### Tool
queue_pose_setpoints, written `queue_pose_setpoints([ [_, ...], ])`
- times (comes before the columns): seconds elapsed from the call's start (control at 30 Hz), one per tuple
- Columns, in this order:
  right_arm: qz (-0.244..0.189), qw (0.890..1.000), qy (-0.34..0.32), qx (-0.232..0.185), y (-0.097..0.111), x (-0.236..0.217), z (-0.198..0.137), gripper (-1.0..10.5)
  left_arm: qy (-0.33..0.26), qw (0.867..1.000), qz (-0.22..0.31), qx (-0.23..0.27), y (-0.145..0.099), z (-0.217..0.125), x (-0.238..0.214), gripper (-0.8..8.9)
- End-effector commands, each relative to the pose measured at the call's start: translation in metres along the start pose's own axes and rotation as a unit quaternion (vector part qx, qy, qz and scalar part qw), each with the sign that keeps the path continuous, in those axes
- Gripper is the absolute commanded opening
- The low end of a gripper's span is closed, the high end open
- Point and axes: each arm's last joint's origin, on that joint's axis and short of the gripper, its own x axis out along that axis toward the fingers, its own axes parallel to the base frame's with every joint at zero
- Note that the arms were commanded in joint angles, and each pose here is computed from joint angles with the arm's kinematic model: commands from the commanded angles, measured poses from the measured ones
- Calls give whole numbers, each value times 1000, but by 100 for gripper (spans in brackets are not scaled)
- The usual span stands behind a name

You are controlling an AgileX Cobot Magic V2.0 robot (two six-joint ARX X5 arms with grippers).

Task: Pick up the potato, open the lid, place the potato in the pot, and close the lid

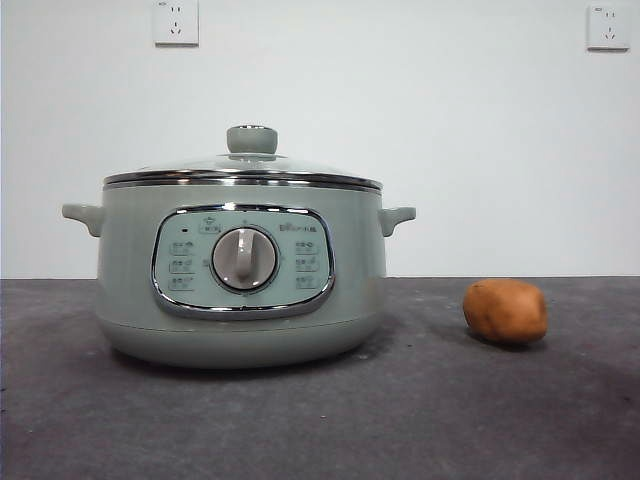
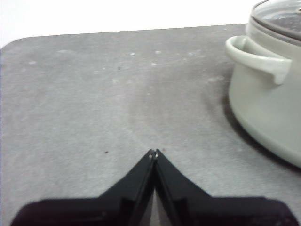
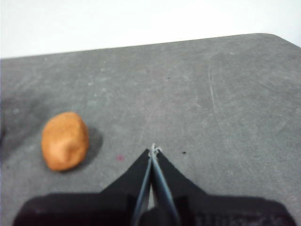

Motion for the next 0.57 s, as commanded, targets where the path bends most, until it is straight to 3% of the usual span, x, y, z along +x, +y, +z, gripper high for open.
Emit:
queue_pose_setpoints([
  [0.03,5,999,-26,39,1,-4,14,-1,-18,1000,-4,-7,0,12,-4,-4],
  [0.33,20,994,-71,78,5,-22,58,-8,-42,999,-6,-34,1,57,-13,-5],
  [0.57,11,997,-7,79,8,-27,100,-8,2,999,-19,-33,0,104,-15,-4],
])
